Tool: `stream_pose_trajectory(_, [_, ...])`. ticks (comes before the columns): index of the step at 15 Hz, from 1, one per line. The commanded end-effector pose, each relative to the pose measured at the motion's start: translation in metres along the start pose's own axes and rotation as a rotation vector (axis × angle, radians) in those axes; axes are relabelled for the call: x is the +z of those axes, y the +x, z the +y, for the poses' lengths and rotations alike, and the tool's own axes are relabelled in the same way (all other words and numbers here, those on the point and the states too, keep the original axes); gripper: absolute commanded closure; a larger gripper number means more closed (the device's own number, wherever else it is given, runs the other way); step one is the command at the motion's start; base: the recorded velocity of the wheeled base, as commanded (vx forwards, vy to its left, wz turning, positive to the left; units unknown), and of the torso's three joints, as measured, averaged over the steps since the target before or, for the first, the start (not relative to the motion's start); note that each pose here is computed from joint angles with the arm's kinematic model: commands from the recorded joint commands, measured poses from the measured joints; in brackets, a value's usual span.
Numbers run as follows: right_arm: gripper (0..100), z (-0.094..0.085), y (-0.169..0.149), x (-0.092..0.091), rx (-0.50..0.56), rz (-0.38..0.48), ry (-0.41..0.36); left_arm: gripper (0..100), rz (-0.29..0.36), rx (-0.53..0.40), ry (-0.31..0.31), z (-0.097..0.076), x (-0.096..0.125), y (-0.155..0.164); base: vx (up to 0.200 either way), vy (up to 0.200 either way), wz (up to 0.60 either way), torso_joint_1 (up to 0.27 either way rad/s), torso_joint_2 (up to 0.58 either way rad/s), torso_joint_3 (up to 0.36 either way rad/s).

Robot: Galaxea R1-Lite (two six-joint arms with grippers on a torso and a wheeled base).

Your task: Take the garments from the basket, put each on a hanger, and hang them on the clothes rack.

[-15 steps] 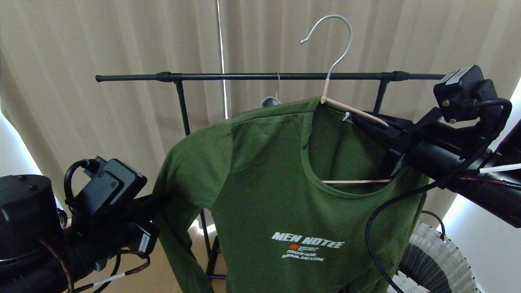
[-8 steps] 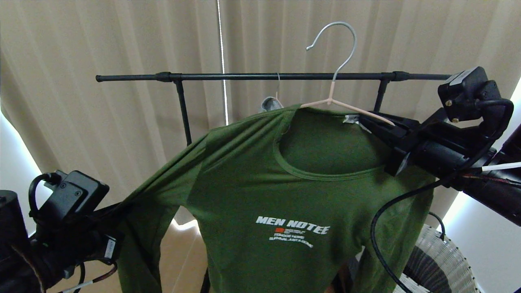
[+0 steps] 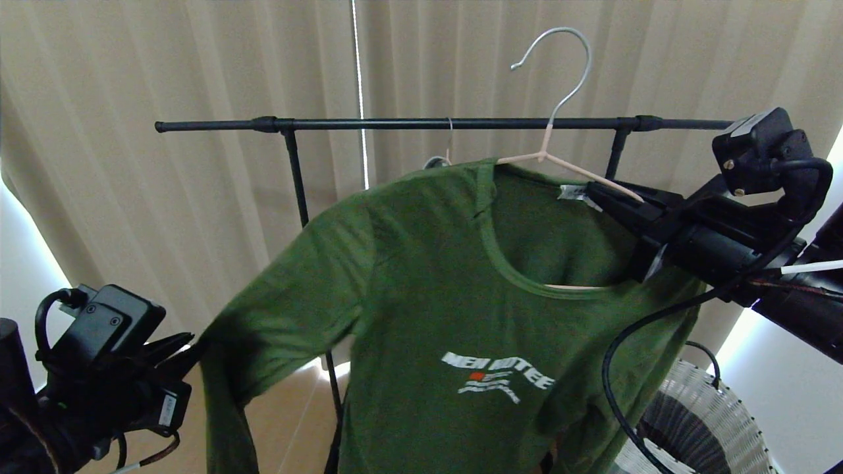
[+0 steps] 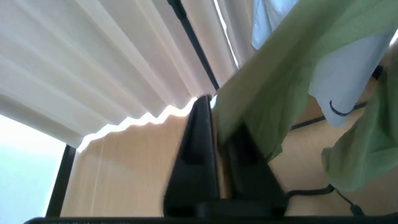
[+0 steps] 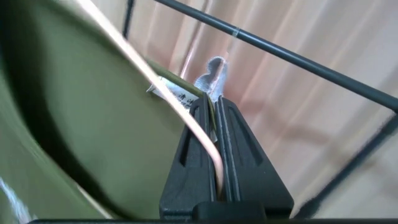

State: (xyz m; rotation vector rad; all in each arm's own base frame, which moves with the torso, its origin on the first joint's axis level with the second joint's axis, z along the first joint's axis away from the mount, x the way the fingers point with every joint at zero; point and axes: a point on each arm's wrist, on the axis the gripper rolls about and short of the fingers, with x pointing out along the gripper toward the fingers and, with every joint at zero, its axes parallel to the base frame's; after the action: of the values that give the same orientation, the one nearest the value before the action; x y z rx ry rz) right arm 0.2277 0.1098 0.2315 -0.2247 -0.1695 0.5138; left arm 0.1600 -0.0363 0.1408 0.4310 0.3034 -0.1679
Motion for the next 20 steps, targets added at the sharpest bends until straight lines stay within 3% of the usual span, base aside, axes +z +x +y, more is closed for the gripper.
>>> stream_pose_trajectory(1, [100,-0.007,-0.001,-0.005,-0.027,0.023,-0.006,0,-0.05,-0.07,0.002,-0.003,0.003,-0.003,0.0,0.0,0.0,0.0,0.0,0.0])
stream_pose_trajectory(2, [100,-0.012,-0.003,-0.008,-0.047,0.036,-0.007,0,-0.105,-0.131,0.0,-0.003,0.005,-0.008,0.0,0.0,0.0,0.0,0.0,0.0])
stream_pose_trajectory(4, [100,-0.026,-0.009,-0.019,-0.106,0.079,-0.011,0,-0.168,-0.164,0.001,-0.001,0.008,-0.018,0.0,0.0,0.0,0.0,0.0,0.0])
stream_pose_trajectory(5, [100,-0.029,-0.011,-0.02,-0.118,0.087,-0.011,0,-0.172,-0.162,0.001,-0.001,0.009,-0.018,0.0,0.0,0.0,0.0,0.0,0.0])
stream_pose_trajectory(6, [100,-0.048,-0.022,-0.03,-0.204,0.13,-0.036,0,-0.183,-0.154,-0.004,0.0,0.008,-0.022,0.0,0.0,0.0,0.0,0.0,0.0])
stream_pose_trajectory(7, [100,-0.053,-0.026,-0.032,-0.226,0.14,-0.054,0,-0.182,-0.148,-0.007,0.001,0.008,-0.023,0.0,0.0,0.0,0.0,0.0,0.0])
stream_pose_trajectory(9, [100,-0.074,-0.052,-0.038,-0.34,0.2,-0.167,0,-0.17,-0.111,-0.068,0.006,0.004,-0.025,0.0,0.0,0.0,0.0,0.0,0.0])
stream_pose_trajectory(13, [100,-0.111,-0.098,-0.044,-0.587,0.272,-0.194,0,-0.155,-0.061,-0.153,0.011,-0.007,-0.035,0.0,0.0,0.0,0.0,0.0,0.0])
stream_pose_trajectory(15, [100,-0.115,-0.109,-0.047,-0.636,0.296,-0.193,0,-0.158,-0.036,-0.162,0.014,-0.009,-0.038,0.0,0.0,0.0,0.0,0.0,0.0])
stream_pose_trajectory(20, [100,-0.108,-0.116,-0.065,-0.626,0.348,-0.156,0,-0.195,-0.019,-0.175,0.015,-0.008,-0.047,0.0,0.0,0.0,0.0,0.0,0.0])
